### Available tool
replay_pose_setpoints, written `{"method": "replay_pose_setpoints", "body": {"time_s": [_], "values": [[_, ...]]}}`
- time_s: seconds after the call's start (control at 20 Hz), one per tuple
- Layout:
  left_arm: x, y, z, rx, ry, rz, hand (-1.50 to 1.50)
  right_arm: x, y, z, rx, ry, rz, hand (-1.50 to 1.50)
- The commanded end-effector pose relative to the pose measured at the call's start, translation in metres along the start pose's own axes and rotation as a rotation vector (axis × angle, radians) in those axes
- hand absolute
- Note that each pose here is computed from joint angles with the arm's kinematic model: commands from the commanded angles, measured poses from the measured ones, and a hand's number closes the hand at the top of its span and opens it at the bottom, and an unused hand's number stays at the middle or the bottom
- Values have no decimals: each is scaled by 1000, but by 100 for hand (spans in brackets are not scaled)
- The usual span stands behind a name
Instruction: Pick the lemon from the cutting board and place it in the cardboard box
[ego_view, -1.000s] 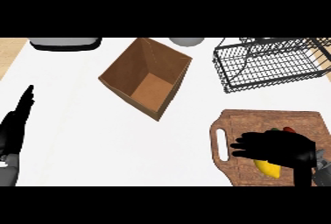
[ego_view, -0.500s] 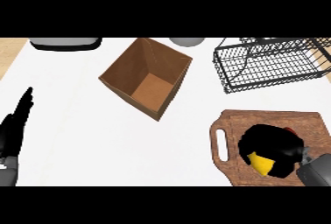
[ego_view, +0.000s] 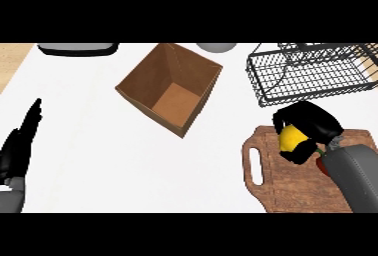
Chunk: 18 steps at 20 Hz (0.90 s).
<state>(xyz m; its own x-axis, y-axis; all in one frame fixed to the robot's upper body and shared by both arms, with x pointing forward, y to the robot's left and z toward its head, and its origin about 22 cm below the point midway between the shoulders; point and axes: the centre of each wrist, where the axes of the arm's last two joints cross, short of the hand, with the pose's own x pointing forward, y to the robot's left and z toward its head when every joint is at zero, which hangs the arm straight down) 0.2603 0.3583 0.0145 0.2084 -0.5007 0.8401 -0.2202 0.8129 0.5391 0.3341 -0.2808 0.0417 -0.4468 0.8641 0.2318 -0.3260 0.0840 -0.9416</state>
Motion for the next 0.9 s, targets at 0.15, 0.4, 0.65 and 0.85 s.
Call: {"method": "replay_pose_setpoints", "body": {"time_s": [0.15, 0.4, 0.65, 0.85], "values": [[6, 1, -8, 8, 3, 3, 0, -10, -53, -12, -290, 156, 47, 150], [4, 3, -2, -1, 9, -15, 0, 15, -96, 3, -519, 9, 13, 150], [0, -7, 12, -15, -1, 10, 0, 36, -120, -9, -570, -115, 23, 150], [6, 0, 3, -9, 4, -10, 0, 77, -129, -27, -509, -198, -74, 150]]}}
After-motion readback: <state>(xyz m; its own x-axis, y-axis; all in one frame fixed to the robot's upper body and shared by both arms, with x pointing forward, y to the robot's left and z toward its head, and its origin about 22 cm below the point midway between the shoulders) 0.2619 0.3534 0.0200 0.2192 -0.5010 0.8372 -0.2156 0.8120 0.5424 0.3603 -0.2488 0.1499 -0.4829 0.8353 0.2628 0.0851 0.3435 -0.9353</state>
